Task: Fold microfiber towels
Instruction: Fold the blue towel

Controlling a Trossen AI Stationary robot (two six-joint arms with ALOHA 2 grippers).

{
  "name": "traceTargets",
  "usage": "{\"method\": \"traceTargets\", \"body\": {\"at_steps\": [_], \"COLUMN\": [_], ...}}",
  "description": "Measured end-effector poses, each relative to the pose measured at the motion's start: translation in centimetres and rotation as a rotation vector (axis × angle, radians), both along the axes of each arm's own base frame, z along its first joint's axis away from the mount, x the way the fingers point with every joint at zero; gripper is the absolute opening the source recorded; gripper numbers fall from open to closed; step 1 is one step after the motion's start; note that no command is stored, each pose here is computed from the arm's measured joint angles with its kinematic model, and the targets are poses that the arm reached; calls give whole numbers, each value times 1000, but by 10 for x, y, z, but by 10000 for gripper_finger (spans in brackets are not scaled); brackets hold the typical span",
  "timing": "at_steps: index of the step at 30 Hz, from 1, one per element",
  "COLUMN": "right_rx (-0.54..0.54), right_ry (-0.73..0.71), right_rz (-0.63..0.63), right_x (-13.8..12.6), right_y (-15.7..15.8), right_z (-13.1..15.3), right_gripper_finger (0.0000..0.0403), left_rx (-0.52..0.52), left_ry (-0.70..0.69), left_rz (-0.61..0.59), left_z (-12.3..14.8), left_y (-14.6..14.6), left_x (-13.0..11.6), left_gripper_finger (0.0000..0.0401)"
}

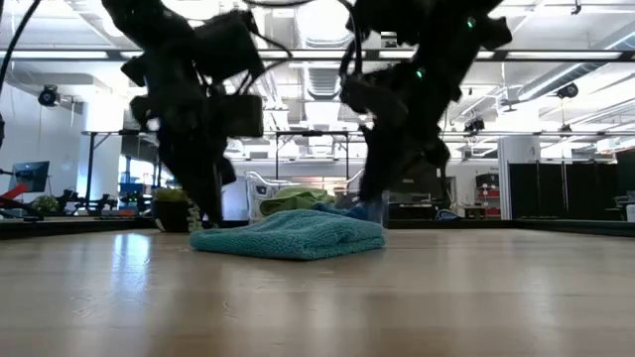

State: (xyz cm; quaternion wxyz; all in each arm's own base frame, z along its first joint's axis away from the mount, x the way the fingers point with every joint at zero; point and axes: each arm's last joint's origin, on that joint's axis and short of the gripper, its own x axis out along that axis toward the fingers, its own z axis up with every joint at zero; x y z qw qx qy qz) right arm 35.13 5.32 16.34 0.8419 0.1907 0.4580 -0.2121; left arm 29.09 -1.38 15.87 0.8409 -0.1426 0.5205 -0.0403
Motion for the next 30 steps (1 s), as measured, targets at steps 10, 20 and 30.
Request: {"method": "traceTargets", "body": {"at_steps": [10,20,30], "right_rx": [83,124,202], "right_ry": [-169,-273,-235], "right_rz": [34,0,-33], "right_x": [21,20,31], "right_y": [-7,37,43], "right_z": [9,4,-34], "right_gripper_finger": [9,9,9], "left_rx": [1,-63,-70], "left_ry": [-241,-348,-258], "left_rz": [45,211,233], "left_z": [25,-6,-39], "left_y": [6,32,40], "left_x": [12,44,48], "left_gripper_finger": [0,0,0]}}
